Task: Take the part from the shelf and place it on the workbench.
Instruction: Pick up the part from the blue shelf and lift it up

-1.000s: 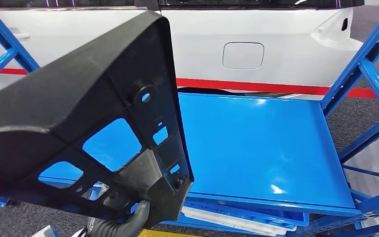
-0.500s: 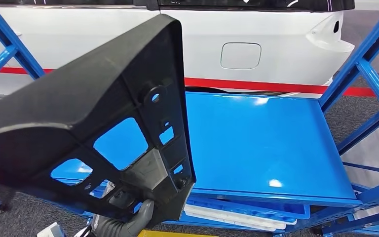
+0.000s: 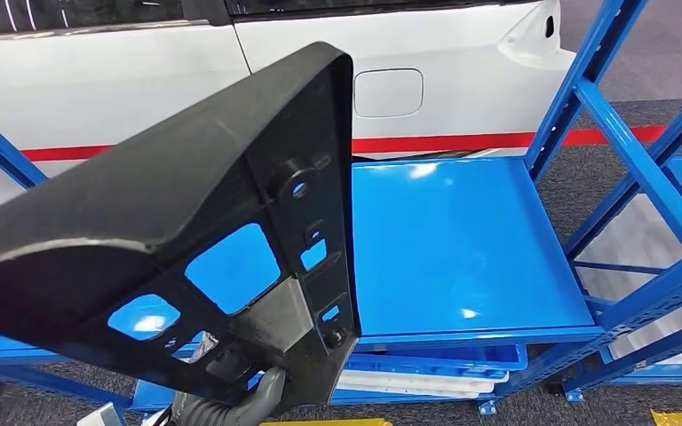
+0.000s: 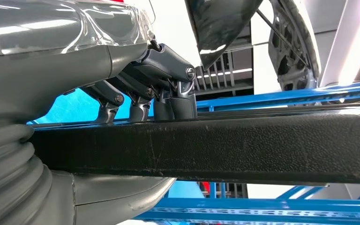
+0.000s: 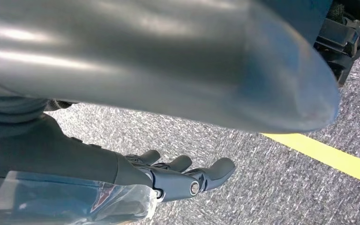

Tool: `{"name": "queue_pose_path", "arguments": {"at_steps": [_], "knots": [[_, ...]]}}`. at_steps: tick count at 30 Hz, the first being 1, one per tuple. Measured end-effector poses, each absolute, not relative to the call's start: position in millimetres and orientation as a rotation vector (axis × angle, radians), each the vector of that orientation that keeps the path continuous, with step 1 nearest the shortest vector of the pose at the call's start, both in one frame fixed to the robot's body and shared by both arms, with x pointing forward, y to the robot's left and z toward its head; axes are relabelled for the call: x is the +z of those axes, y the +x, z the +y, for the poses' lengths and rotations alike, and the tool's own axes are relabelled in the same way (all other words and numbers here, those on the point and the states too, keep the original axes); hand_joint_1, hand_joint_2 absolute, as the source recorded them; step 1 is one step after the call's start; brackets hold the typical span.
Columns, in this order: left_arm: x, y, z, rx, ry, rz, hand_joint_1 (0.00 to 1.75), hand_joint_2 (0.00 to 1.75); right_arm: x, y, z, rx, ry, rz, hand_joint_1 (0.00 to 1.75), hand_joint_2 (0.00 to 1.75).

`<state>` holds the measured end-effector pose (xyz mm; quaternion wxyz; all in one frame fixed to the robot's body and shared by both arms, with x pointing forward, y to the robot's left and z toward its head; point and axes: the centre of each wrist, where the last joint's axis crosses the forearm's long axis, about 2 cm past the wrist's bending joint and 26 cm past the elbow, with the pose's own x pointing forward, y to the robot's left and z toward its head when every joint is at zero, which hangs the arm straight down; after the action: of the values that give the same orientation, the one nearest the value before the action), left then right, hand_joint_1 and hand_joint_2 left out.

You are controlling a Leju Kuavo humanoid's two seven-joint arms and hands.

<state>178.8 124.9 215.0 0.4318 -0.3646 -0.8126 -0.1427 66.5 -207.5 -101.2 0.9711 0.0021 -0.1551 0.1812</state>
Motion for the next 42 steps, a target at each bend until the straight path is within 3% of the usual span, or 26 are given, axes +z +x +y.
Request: {"name": "queue_pose_path", "arguments": {"at_steps": [42], "knots": [[214.5, 182.6, 118.4, -0.321, -1.020, -1.967, 1.75, 1.75, -101.0, 67.1, -207.3, 0.367, -0.011, -0.330, 0.00, 0.00]]}}
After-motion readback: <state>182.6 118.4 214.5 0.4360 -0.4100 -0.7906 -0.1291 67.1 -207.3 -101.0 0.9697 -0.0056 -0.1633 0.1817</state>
